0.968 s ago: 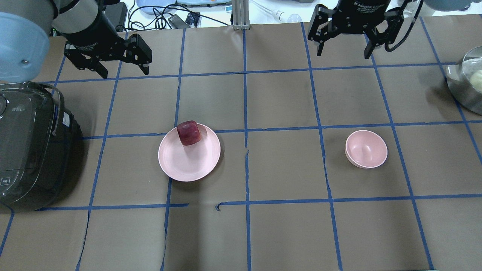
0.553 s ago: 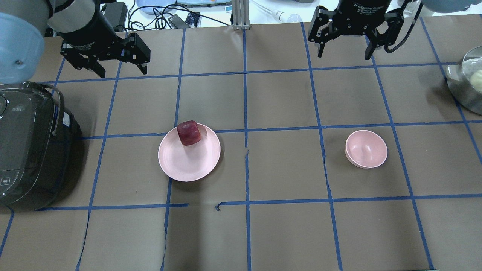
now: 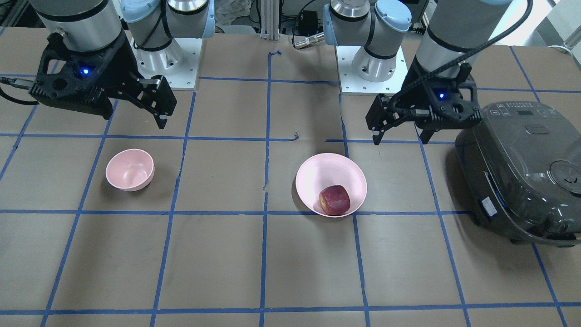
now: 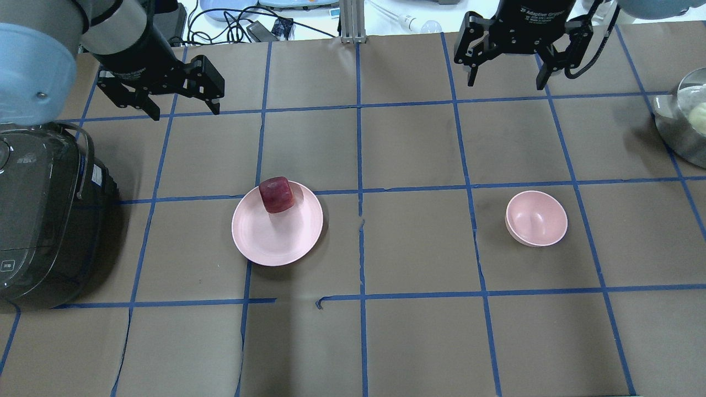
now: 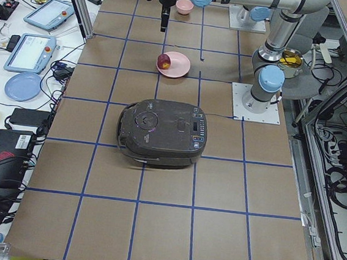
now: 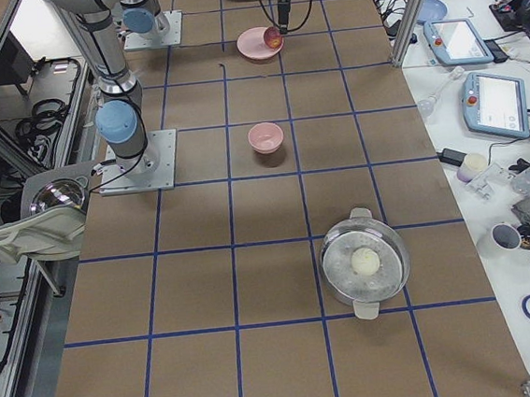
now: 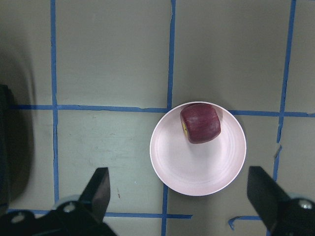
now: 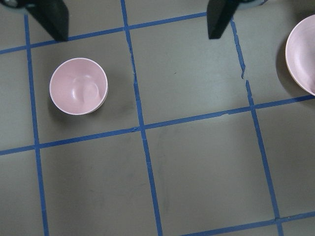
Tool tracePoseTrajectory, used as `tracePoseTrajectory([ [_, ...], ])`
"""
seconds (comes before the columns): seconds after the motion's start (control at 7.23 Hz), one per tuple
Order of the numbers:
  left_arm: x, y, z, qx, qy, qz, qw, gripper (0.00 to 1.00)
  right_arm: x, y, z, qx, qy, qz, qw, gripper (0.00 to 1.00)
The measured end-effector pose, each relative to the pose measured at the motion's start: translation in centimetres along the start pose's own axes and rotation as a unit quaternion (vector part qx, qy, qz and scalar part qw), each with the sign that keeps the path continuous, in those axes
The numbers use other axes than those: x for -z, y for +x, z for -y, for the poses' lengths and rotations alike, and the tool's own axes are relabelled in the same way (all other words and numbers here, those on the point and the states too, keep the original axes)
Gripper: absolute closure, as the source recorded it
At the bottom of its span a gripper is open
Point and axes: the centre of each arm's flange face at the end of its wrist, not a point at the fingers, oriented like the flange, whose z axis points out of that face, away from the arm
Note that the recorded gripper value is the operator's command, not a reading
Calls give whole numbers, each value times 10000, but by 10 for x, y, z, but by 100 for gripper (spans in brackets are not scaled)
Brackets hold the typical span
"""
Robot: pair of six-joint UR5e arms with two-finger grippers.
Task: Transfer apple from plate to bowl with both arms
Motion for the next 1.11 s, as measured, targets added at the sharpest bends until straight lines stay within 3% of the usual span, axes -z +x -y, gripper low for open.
tracePoseTrajectory([
  [0.28,-75,5,3,696,-233,-114,9972,0,-50,34,17,157,-120,-18,9998,0],
  [0.55,-140,24,2,1198,-449,-265,9914,0,-150,103,26,211,-178,-19,9996,2],
  [0.83,-187,46,5,1543,-576,-261,9860,0,-244,160,3,46,-235,19,9997,25],
  [0.97,-211,50,3,1581,-732,-184,9845,0,-275,170,-10,5,-322,37,9995,35],
  [1.11,-230,52,0,1583,-856,-127,9836,0,-295,173,-19,-9,-416,51,9991,37],
])
